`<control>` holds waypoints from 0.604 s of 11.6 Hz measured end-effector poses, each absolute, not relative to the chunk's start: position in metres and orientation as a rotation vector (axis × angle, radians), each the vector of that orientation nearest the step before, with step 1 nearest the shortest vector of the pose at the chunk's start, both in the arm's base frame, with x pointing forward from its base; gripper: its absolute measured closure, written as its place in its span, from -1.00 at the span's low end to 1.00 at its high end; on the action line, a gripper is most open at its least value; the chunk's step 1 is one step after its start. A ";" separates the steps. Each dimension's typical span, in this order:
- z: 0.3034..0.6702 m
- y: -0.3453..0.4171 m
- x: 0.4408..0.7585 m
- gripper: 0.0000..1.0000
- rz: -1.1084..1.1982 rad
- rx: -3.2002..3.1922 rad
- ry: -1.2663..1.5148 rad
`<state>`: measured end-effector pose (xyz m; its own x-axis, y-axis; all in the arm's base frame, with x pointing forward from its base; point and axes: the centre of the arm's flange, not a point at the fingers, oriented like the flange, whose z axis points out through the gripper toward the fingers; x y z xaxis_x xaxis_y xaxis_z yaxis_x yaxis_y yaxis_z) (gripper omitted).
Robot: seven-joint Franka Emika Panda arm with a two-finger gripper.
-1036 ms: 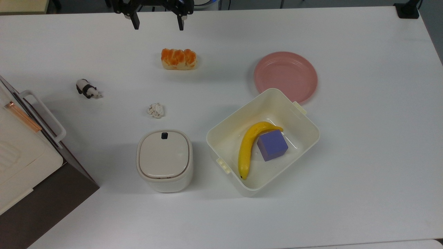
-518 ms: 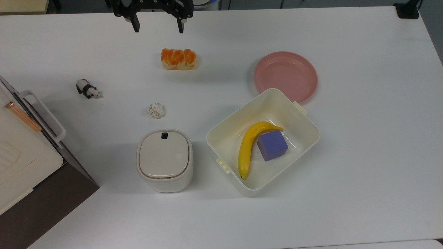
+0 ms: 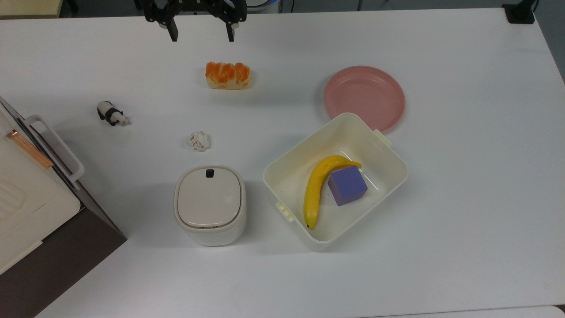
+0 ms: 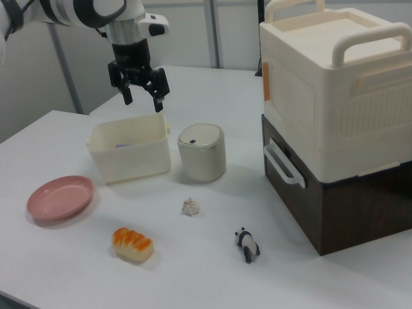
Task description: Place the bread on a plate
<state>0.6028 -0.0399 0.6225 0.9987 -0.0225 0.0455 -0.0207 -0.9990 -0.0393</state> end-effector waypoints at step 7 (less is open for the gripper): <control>0.613 -0.030 0.601 -1.00 -0.019 -3.098 -0.135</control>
